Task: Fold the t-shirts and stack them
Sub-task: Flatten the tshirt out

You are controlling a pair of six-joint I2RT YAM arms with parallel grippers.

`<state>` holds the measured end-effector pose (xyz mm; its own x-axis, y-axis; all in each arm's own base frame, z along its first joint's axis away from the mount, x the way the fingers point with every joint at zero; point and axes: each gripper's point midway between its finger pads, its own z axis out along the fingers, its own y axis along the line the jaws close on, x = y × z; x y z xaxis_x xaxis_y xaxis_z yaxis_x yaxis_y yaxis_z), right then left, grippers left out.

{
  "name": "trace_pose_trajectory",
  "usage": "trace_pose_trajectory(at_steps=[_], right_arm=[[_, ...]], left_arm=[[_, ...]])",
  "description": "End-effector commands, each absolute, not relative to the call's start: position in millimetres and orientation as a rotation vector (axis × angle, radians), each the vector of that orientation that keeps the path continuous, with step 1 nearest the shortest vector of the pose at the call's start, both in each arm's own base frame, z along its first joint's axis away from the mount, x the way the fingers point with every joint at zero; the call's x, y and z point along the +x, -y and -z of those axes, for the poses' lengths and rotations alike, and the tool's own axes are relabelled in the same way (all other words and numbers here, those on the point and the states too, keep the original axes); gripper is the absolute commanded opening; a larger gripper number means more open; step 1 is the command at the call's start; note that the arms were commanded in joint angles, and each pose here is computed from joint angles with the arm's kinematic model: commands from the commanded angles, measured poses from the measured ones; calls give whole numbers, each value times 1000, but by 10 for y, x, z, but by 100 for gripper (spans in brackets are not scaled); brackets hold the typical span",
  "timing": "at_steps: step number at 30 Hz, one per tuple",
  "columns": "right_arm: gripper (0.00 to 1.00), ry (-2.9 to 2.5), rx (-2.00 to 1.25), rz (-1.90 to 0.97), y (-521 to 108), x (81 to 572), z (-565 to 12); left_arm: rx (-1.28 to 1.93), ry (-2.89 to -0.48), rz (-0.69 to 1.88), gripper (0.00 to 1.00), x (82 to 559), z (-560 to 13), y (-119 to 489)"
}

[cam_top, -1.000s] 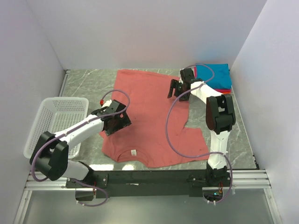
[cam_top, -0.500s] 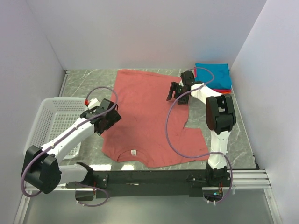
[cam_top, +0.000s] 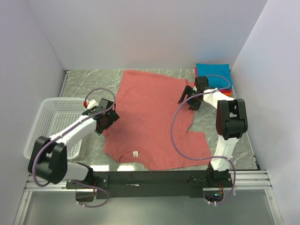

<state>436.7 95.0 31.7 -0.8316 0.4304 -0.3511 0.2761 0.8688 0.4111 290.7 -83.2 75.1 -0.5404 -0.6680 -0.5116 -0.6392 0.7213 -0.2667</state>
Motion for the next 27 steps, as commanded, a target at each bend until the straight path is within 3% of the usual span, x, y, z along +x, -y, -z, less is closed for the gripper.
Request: trace_pose_trajectory(at_steps=[1,7,15,27], right_arm=[[84,-2638,577,-365,-691,4198,-250],[84,-2639,552,-365,-667,4195,-259],[84,-2629,554,-357,-623,4167,-277],[84,-2633,595,-346,-463,4044,-234]], left_arm=[[-973,-2331,100,99,3029,-652,901],[-956,-2332,115,100,3217,-462,984],[-1060,-2330,-44,99,3355,-103,632],[-1012,-2281,-106,100,4362,-225,504]])
